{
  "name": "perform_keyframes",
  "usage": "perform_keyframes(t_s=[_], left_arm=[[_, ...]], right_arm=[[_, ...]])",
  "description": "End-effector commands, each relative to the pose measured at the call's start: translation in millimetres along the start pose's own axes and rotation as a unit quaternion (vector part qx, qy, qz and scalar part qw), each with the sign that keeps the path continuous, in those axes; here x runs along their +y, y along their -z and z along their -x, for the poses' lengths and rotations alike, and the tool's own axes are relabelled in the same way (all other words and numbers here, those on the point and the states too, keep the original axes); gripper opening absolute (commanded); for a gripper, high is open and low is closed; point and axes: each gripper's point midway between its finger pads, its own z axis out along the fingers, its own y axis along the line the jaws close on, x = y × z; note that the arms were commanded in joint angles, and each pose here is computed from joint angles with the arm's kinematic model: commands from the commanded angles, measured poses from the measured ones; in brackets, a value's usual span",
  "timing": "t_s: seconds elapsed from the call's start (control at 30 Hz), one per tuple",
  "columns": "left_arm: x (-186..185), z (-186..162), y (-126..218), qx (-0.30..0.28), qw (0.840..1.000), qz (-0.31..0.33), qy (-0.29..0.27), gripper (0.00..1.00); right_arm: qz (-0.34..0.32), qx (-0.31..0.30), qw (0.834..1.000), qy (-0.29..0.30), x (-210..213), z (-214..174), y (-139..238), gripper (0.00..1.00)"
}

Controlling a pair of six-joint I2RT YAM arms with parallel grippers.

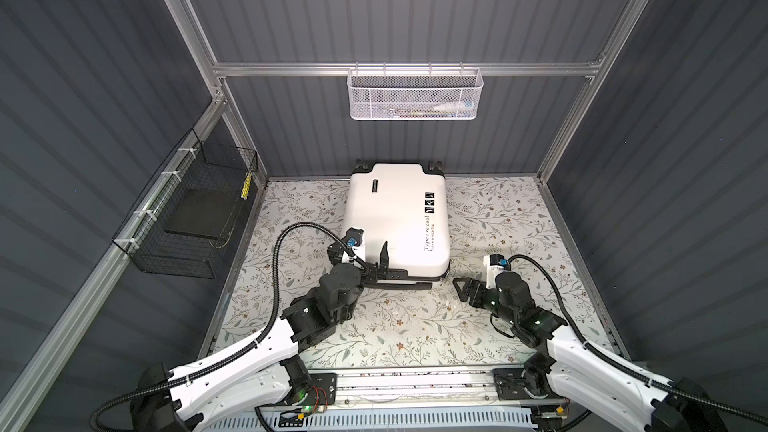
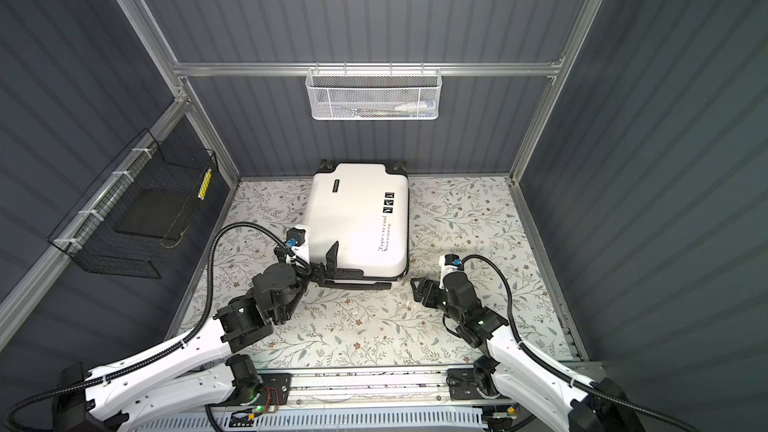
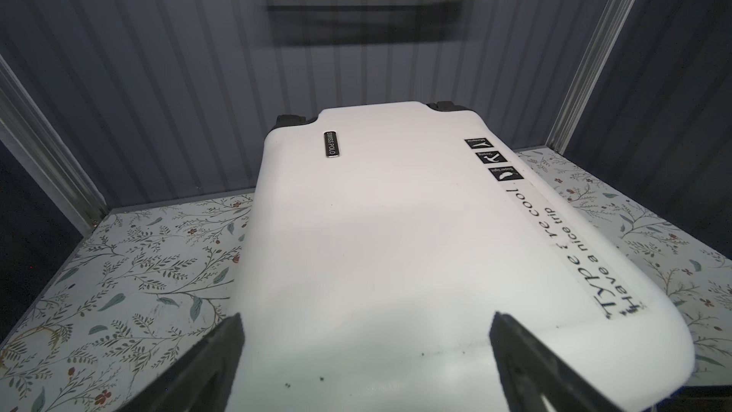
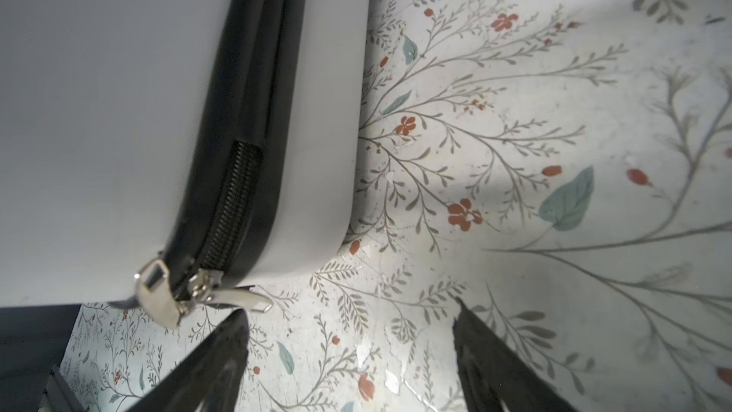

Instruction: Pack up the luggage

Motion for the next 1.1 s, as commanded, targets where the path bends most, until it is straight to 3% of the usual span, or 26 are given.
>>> perform_keyframes(t_s=[0.0,0.53,0.73,1.07], left_arm=[[3.7,-1.6,1.0,0.000,1.000,0.006,0.007,1.00],[-6.3,-4.3,-5.9,0.009,1.000,-0.006,0.008,1.00],[-7.1,-7.1,-7.4,0.011,1.000,-0.006,0.009,1.00],[-6.3,-7.8,-7.2,0.009,1.000,-0.005,0.011,1.00]], right_arm=[[0.006,-0.001,1.000,-0.017,-2.4,-4.3,5.9,0.80],[0.080,-0.011,0.996,-0.027,44.3,41.9,1.7,0.81],[0.095,0.034,0.994,-0.031,43.4,20.0,-5.0,0.79],[0.054,0.071,0.994,-0.059,6.6,-23.7,4.9,0.77]])
